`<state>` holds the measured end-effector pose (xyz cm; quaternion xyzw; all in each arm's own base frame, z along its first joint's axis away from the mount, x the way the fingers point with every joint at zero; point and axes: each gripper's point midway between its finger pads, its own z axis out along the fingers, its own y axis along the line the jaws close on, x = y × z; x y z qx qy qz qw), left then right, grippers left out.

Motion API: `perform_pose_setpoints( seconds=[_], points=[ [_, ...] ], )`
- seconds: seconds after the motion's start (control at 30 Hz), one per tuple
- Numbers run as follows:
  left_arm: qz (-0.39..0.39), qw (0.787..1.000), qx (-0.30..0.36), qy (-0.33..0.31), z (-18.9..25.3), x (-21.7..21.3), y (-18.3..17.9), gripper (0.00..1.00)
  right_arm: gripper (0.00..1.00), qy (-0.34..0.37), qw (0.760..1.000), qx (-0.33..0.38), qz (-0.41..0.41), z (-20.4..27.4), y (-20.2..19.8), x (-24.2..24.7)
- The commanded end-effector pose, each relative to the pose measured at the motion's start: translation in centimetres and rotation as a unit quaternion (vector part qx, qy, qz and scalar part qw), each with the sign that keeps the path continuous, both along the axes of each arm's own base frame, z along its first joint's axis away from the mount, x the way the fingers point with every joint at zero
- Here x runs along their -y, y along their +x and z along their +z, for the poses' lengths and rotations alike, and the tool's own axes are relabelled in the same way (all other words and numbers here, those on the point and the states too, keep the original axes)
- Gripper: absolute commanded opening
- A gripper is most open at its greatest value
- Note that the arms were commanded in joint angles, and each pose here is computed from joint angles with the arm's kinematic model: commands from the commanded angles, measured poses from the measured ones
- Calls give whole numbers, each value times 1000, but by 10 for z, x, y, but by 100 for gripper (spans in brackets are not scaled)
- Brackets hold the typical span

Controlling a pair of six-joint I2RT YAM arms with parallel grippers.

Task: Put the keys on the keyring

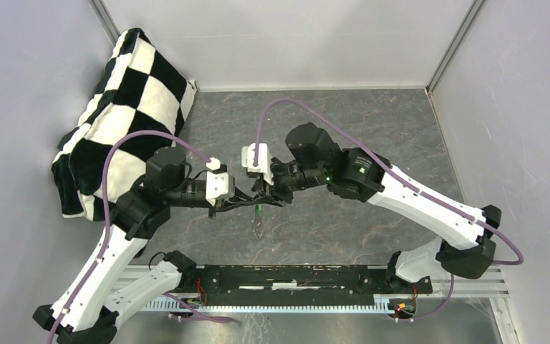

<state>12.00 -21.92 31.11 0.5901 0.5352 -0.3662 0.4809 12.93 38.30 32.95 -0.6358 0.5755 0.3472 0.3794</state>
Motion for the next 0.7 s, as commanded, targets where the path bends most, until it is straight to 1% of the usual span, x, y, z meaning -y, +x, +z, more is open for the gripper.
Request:
perform_pose_setpoints(
  seconds=[0.0, 0.1, 0.17, 0.3, 0.43, 0.67],
  points=[
    [-9, 998, 40, -39, 28, 3, -3, 2, 44, 120, 990, 38, -65, 56, 12, 12],
    [9, 995, 45, -86, 46, 5, -2, 2, 54, 202, 975, 22, -94, 72, 13, 34],
    [14, 993, 43, -113, 57, 6, -4, 2, 57, 229, 969, 5, -97, 71, 11, 43],
    [4, 990, 30, -138, 71, 9, -9, 2, 57, 251, 962, -26, -100, 63, 9, 50],
    [-8, 988, 21, -152, 78, 11, -14, 2, 58, 298, 951, -48, -62, 76, 1, 47],
    [-17, 988, 18, -153, 77, 12, -17, 2, 57, 330, 943, -41, 7, 96, -14, 40]
  ],
)
